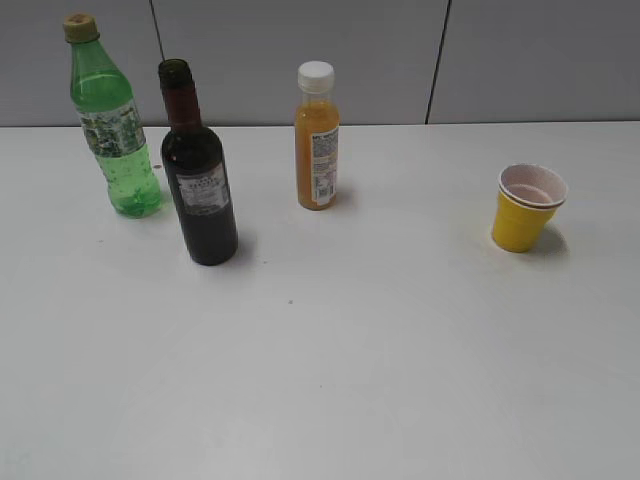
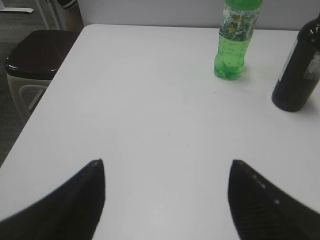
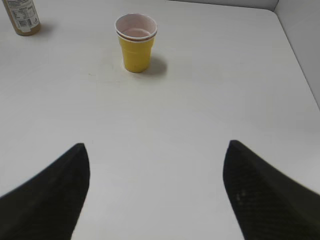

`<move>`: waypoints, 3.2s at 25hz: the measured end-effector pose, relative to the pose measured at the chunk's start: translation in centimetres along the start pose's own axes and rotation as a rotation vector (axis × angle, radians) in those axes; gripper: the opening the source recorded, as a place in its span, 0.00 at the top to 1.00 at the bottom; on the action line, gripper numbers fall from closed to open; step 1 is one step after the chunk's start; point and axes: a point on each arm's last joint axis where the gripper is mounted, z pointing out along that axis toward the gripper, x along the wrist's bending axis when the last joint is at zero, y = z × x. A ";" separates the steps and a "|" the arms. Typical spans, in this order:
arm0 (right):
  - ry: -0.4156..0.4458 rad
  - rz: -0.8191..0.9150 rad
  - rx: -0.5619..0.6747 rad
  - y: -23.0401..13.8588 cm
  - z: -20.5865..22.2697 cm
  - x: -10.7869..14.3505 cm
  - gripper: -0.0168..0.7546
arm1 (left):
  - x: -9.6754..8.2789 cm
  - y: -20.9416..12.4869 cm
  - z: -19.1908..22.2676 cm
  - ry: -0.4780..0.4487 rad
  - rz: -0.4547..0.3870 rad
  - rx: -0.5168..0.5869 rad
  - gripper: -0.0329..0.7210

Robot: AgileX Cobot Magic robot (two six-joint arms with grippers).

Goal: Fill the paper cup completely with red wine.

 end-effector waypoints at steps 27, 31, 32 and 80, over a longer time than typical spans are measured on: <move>0.004 0.013 -0.109 1.3 -0.5 0.0 0.25 | 0.0 0.0 0.0 0.000 0.000 0.000 0.18; -0.019 0.015 -0.251 2.5 -0.8 -0.2 0.25 | 0.0 0.0 0.0 0.000 0.000 0.000 0.18; -0.022 0.016 -0.272 2.7 -0.8 -0.2 0.25 | 0.0 0.0 0.0 0.000 0.000 -0.001 0.18; 0.069 0.076 -0.244 2.2 25.4 2.3 0.21 | 0.0 0.0 0.0 0.000 0.000 -0.001 0.18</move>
